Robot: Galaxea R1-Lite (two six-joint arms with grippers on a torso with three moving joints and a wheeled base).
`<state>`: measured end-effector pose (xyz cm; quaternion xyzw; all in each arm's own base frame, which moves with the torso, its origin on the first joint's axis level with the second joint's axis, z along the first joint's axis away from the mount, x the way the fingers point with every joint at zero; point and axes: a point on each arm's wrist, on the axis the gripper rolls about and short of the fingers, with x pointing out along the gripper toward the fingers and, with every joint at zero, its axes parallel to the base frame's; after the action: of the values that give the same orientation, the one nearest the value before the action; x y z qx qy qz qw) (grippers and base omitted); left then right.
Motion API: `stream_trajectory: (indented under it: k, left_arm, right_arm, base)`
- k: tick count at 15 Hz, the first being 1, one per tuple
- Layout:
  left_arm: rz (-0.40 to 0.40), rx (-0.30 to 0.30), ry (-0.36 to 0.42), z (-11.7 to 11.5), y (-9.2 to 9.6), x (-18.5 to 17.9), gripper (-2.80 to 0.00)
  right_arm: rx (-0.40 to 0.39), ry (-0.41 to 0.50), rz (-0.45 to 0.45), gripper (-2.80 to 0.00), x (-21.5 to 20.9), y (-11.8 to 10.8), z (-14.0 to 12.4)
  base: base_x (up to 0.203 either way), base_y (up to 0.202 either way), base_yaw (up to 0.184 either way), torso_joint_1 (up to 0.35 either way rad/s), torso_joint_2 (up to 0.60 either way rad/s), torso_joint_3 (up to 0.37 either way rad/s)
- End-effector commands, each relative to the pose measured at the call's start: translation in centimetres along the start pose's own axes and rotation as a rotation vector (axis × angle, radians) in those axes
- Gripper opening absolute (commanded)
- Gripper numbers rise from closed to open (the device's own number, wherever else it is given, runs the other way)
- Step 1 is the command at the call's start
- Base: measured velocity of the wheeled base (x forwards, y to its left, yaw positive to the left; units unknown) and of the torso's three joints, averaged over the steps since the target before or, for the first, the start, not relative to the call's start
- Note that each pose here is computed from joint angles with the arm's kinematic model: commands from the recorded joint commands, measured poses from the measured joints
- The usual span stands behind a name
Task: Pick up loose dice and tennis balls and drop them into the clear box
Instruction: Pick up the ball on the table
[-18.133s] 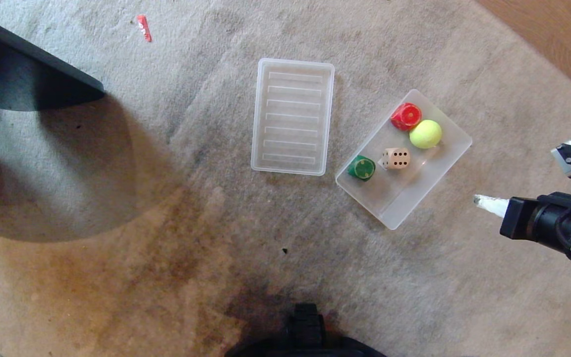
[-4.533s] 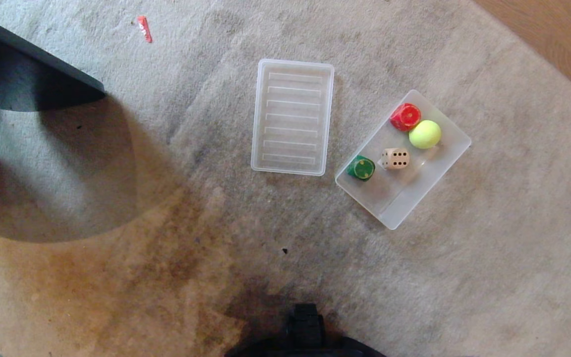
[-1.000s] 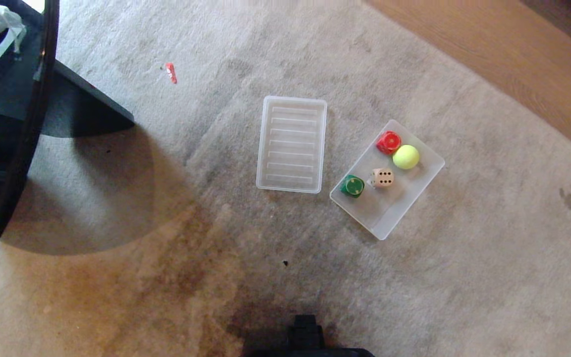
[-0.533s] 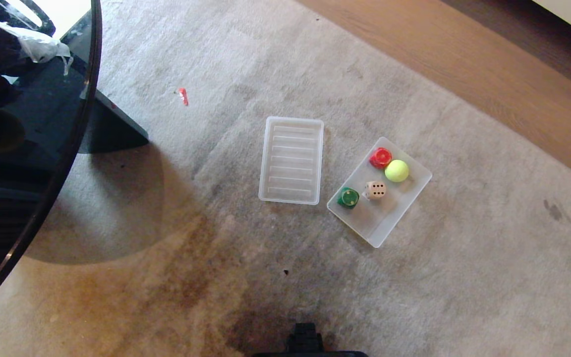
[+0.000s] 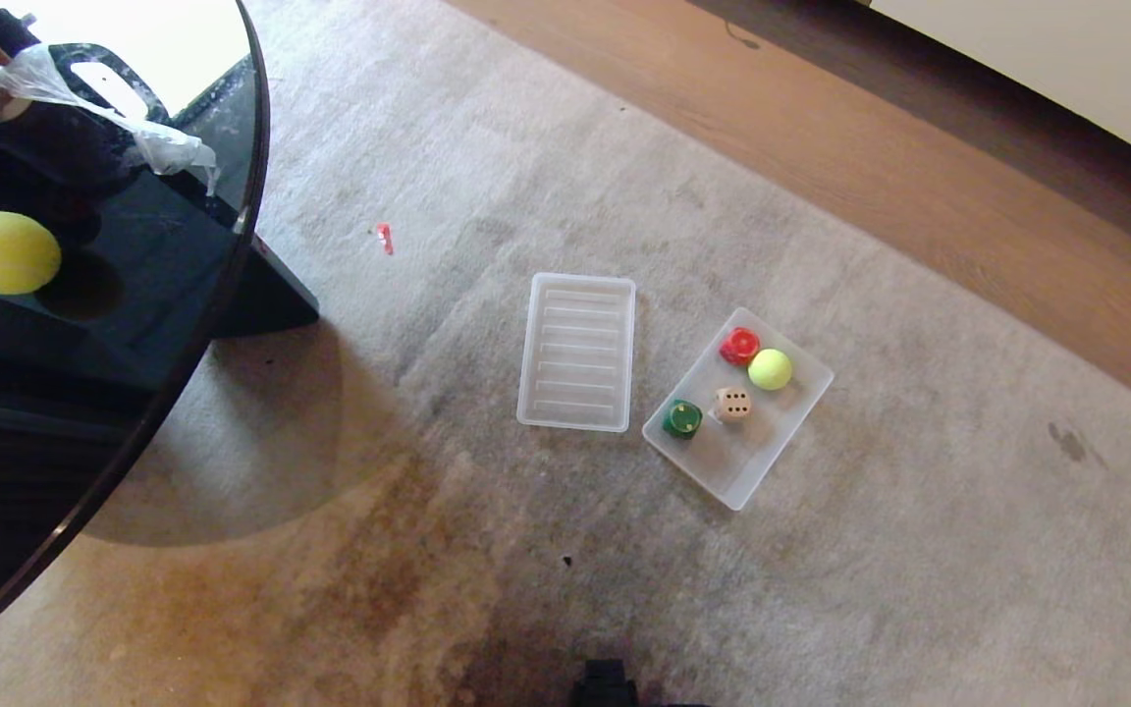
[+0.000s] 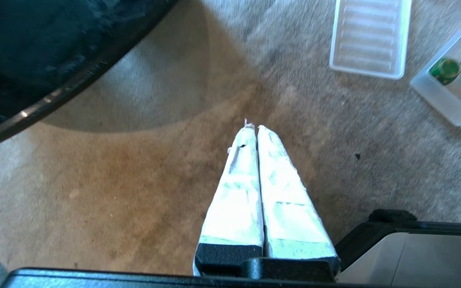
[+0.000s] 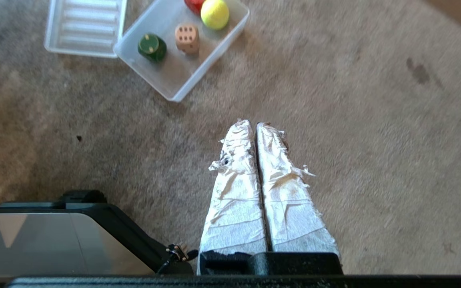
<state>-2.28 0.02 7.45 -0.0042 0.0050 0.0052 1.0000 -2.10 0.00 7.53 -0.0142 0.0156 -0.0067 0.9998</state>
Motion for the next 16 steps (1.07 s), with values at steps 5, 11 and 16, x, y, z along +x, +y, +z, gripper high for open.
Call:
stream_trajectory:
  k: [5,11,16]
  left_arm:
    - [0.000,-0.001,0.002,-0.04,0.00,0.02,-2.80]
    - [0.000,-0.001,0.002,-0.04,0.00,0.02,-2.80]
    - [0.000,-0.001,0.002,-0.04,0.00,0.02,-2.80]
  right_arm:
    - [-0.001,0.006,0.000,-2.80,0.04,0.00,-0.08]
    - [-0.001,0.004,0.000,-2.80,0.04,0.00,-0.07]
    - [-0.001,0.004,0.000,-2.80,0.04,0.00,-0.07]
  base:
    - [0.000,0.000,0.000,0.002,0.00,0.202]
    - [0.000,0.000,0.000,-0.001,0.00,0.202]
    - [0.000,0.000,0.000,0.001,0.00,0.205]
